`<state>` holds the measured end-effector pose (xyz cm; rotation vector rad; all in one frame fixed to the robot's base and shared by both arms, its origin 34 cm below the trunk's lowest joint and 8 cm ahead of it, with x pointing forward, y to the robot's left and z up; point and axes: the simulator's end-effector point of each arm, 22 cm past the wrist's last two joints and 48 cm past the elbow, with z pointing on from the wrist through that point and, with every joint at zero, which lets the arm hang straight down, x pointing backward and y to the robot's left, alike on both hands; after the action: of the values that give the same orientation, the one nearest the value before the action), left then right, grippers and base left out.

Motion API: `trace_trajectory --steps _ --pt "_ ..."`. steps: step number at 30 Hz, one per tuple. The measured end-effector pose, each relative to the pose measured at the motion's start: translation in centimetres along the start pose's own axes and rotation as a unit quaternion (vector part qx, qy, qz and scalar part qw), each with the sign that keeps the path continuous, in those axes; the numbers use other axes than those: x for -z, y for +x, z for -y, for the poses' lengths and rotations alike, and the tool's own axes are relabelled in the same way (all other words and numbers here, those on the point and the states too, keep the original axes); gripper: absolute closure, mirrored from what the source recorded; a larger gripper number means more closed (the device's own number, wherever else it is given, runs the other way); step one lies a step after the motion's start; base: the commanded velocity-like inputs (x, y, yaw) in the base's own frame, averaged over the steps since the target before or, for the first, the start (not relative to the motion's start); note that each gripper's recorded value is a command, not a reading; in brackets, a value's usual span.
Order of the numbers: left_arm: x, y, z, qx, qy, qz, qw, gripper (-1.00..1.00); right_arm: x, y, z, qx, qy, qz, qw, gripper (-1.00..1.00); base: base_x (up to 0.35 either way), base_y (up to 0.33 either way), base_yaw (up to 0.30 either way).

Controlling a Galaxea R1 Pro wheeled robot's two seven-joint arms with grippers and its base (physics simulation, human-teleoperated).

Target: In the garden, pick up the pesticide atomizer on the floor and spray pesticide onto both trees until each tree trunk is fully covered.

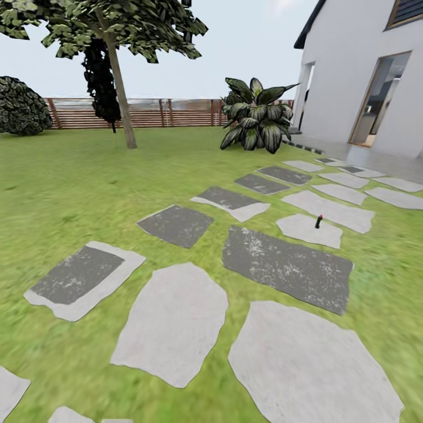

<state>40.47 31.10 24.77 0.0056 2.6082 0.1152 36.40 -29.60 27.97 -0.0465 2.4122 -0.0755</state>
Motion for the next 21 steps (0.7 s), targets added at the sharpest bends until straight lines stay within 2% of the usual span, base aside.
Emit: trace_trajectory --steps 21 --pt "0.0 0.0 0.02 0.0 0.0 0.0 1.0 -1.0 0.0 0.0 -0.01 0.0 0.0 0.0 1.0 -1.0 0.336 0.0 0.0"
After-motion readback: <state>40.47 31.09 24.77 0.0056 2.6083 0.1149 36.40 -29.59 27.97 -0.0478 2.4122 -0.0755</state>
